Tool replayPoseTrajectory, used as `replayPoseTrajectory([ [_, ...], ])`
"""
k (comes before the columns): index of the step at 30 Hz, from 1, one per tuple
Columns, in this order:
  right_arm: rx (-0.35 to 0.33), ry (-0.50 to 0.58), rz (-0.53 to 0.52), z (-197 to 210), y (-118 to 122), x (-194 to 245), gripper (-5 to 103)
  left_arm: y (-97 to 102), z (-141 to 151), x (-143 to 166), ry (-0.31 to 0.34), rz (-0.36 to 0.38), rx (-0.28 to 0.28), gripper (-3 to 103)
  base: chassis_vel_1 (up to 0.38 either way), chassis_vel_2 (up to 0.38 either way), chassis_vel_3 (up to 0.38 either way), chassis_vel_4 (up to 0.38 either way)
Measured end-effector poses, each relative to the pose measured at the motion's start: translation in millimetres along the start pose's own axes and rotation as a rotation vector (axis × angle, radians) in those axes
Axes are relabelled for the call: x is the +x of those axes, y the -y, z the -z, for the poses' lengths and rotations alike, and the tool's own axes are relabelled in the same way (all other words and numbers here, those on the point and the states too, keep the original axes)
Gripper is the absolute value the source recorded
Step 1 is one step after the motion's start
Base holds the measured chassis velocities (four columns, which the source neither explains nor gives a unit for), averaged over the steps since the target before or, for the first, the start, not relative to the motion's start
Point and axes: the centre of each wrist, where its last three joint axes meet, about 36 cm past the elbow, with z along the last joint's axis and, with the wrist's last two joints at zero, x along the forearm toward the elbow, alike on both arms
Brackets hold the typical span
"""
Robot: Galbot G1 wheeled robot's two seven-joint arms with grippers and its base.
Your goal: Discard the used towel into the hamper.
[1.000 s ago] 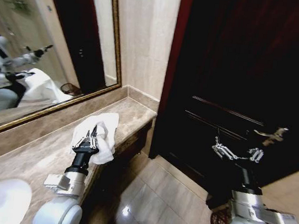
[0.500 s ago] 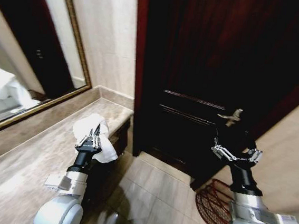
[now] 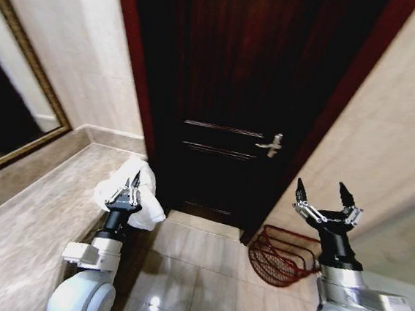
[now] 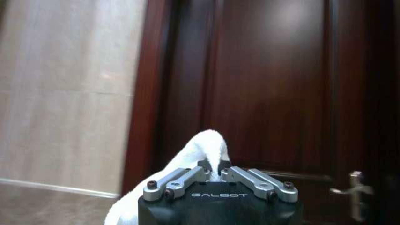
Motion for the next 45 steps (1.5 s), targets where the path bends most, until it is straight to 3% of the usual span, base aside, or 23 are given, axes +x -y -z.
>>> replayPoseTrajectory([
  [45,-0.005,0.0,-0.006,-6.5,-4.3,6.8,100,3.0,1.4,-4.8,0.02,-0.02,0.017,3,-0.123,-0.126,-0.128,-0.122],
])
